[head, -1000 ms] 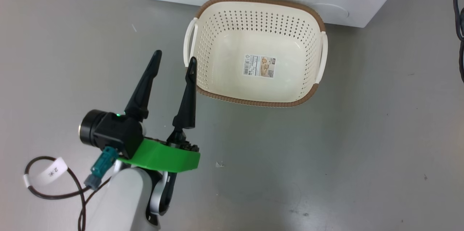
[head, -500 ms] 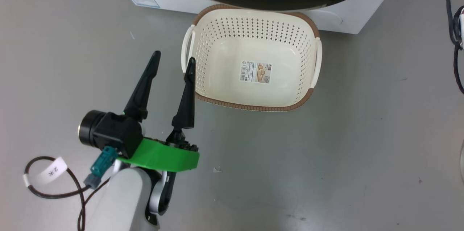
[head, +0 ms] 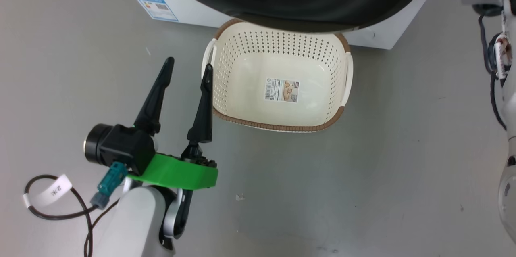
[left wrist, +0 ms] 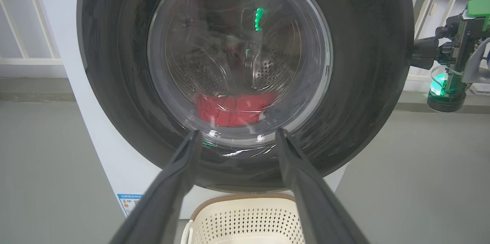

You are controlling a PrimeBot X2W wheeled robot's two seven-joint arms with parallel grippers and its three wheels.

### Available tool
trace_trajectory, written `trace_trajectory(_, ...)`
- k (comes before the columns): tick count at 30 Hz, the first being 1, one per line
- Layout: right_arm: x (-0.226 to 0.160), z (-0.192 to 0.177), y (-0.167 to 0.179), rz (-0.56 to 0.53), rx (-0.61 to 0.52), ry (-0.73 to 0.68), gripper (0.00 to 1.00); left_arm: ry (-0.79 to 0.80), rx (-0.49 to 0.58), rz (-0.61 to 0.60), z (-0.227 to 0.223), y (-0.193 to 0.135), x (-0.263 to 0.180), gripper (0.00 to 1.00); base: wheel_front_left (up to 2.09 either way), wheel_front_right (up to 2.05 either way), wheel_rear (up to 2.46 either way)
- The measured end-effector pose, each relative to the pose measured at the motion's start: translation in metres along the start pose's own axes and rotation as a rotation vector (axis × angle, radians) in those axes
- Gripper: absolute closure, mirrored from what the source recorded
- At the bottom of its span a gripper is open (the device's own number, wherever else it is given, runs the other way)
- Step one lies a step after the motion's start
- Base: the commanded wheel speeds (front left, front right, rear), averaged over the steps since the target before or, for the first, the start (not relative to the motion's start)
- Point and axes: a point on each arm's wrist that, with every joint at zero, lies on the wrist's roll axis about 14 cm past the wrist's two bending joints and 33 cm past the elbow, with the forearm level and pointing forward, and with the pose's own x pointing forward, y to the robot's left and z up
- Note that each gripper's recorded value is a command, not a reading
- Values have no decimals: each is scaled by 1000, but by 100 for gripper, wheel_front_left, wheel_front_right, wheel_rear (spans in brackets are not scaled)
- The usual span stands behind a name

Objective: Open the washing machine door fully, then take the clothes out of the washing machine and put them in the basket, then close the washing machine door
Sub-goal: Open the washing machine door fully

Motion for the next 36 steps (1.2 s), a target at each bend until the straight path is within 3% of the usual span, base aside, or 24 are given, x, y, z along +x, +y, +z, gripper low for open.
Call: trace_trajectory(36,-53,-73,25,64,16,103,100,-81,-4,21,47,3,-39,0,0,0,0)
